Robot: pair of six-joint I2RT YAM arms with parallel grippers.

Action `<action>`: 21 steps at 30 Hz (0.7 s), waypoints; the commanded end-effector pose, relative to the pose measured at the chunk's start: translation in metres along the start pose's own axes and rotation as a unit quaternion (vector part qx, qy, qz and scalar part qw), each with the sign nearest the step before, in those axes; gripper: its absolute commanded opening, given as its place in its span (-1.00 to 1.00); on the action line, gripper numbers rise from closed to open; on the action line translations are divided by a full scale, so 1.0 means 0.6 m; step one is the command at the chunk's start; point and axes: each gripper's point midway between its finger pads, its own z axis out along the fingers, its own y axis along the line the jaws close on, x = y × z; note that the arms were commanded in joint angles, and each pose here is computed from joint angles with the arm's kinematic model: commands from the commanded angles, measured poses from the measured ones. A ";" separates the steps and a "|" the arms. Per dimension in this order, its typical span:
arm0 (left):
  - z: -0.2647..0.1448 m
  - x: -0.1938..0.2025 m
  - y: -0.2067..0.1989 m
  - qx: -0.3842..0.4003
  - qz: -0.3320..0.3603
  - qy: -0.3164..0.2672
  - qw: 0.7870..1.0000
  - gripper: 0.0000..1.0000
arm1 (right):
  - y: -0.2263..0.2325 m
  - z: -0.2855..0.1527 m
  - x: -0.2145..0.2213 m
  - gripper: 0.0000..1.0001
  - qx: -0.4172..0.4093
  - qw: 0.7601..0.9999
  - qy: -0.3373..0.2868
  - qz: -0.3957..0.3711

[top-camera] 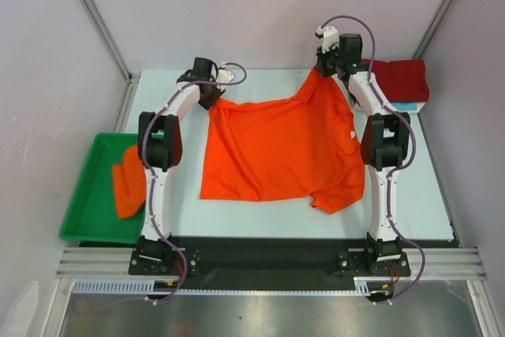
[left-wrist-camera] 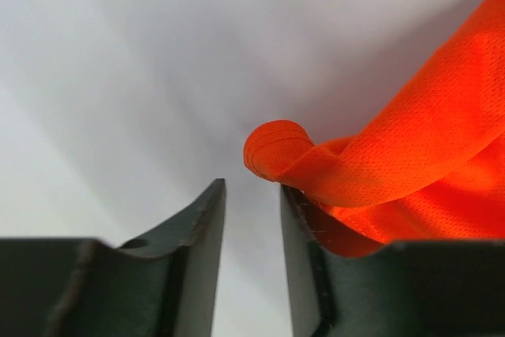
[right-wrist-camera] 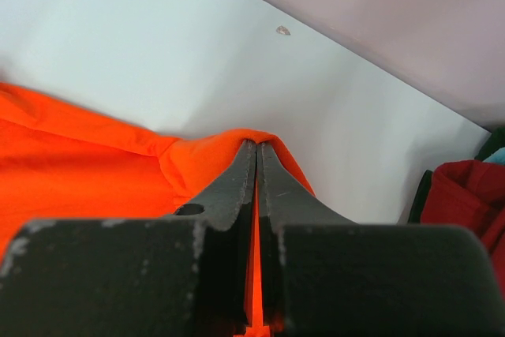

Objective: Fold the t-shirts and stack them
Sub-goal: Flatten the tshirt out

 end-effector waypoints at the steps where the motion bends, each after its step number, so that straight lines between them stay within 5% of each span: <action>1: -0.009 -0.043 0.003 0.001 0.007 -0.039 0.999 -0.29 | -0.005 -0.009 -0.051 -1.00 0.012 0.999 -0.037 -0.021; 7: -0.007 -0.061 -0.003 0.005 0.002 -0.053 0.999 -0.38 | -0.002 -0.009 -0.048 -1.00 0.012 0.999 -0.034 -0.022; 10: -0.014 -0.073 -0.007 0.007 0.004 -0.062 0.998 -0.26 | 0.001 -0.010 -0.052 -1.00 0.012 0.999 -0.036 -0.024; 12: -0.013 -0.075 -0.010 0.010 0.005 -0.064 0.998 -0.36 | 0.000 -0.009 -0.050 -1.00 0.012 0.999 -0.035 -0.024; 16: -0.015 -0.080 -0.011 0.013 0.004 -0.069 0.998 -0.99 | 0.003 -0.008 -0.051 -1.00 0.013 0.999 -0.035 -0.026; 21: -0.037 -0.090 0.004 -0.004 -0.003 -0.077 0.997 -0.99 | 0.004 -0.010 -0.055 -1.00 0.014 0.999 -0.036 -0.029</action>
